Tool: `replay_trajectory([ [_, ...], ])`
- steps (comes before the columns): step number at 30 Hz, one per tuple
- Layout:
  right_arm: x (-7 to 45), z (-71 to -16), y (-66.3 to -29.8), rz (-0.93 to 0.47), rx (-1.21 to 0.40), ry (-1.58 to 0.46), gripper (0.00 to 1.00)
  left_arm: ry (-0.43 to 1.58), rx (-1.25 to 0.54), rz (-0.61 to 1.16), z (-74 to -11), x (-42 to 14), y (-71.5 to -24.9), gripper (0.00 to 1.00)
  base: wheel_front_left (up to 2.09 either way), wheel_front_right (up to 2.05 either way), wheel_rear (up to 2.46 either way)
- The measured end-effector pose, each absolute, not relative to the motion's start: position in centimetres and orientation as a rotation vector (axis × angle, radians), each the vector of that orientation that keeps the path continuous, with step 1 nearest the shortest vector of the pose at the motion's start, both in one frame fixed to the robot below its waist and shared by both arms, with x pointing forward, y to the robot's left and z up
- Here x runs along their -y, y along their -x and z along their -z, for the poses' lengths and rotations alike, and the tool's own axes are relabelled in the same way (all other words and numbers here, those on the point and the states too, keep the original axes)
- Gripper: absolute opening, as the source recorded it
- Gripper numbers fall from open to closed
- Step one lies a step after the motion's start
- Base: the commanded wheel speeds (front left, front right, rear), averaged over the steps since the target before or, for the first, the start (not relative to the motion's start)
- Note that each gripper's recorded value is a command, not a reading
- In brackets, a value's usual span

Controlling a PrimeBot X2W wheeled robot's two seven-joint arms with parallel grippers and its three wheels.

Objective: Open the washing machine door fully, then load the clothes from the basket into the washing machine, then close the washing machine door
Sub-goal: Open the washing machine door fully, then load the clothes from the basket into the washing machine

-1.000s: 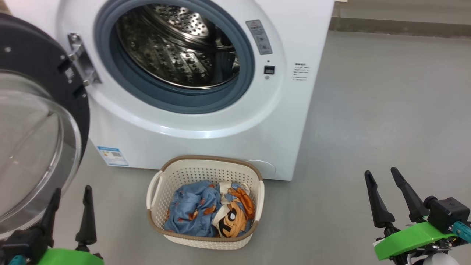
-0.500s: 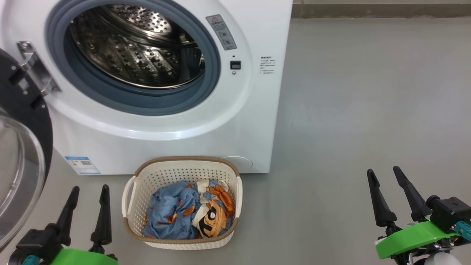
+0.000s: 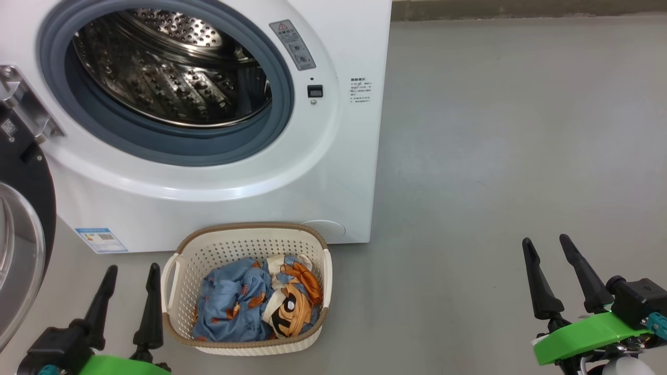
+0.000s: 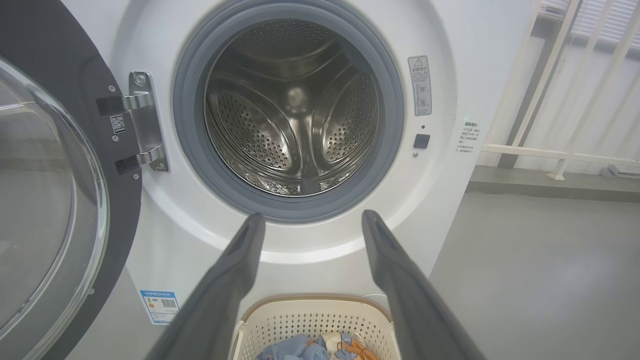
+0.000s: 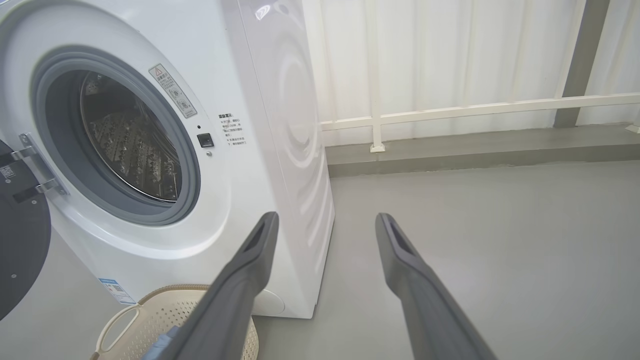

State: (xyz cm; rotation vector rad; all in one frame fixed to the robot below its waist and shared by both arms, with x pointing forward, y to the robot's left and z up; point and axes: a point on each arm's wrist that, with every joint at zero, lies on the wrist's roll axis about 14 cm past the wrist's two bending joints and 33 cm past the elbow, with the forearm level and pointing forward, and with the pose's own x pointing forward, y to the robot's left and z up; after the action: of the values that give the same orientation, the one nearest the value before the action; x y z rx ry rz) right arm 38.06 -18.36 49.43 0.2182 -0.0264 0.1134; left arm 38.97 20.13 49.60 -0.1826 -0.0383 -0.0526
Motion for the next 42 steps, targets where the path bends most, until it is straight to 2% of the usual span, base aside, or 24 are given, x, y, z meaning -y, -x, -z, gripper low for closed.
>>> replay_trajectory([
  [20,18.6,-49.3,-38.0,-0.102,0.025,-0.224,1.00,0.211,0.026,0.071,-49.3,-19.4,-39.1,1.00,0.02,-0.08,0.06],
  [36,18.5,-48.9,-38.1,-0.098,0.013,-0.230,1.00,0.220,0.011,0.074,-48.8,-19.4,-39.4,1.00,0.25,-1.71,1.45],
  [42,18.3,-48.5,-38.3,-0.098,0.003,-0.238,1.00,0.221,0.003,0.098,-48.5,-18.5,-39.5,1.00,-0.14,-0.69,0.83],
])
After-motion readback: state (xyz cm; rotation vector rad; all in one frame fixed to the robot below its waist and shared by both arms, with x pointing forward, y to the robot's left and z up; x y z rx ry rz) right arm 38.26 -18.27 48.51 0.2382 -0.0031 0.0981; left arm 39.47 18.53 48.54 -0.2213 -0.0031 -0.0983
